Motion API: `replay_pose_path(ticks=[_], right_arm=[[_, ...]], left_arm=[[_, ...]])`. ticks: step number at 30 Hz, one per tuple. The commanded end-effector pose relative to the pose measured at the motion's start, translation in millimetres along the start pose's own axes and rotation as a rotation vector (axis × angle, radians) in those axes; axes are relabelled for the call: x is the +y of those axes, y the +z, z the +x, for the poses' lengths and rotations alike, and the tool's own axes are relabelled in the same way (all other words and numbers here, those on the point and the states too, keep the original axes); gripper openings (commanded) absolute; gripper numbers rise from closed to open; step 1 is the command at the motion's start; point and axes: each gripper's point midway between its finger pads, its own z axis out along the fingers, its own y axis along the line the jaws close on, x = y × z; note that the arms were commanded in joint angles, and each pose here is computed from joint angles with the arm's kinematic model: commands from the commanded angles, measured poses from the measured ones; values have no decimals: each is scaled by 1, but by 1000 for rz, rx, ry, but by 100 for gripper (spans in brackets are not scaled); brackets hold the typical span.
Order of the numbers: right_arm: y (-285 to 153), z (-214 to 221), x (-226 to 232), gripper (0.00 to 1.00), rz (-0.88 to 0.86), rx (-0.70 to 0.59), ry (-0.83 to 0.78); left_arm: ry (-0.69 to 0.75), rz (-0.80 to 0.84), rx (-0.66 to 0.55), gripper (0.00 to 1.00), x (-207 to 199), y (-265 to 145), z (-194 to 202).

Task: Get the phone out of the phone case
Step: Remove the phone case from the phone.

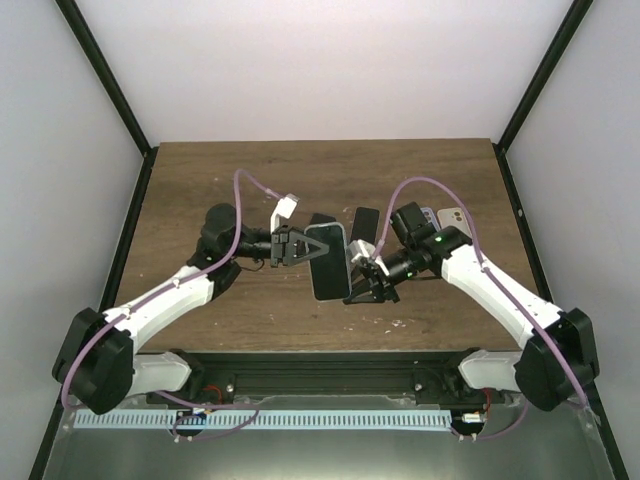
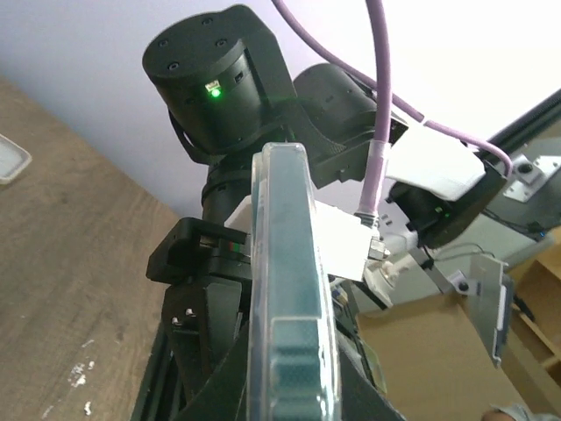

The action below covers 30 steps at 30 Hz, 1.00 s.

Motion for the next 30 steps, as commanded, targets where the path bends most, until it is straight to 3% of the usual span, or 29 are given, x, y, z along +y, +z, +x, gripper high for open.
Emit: replay_pose_path(ticks=[1,14,22,30], right_arm=[[-17,-40,-57,27,140,-77,-57],[-28,-65,-55,43,152,-124,9],[-28,-72,-52,50,105,-154,42],[-36,-77,-43,54,63,-229,61]], left_arm=[[72,179,151,0,-52,12,33],[35,106,158,0,-25,11,51],[-19,-97,153,0,20,10,62],[-77,-177,173,0,51,7,81]])
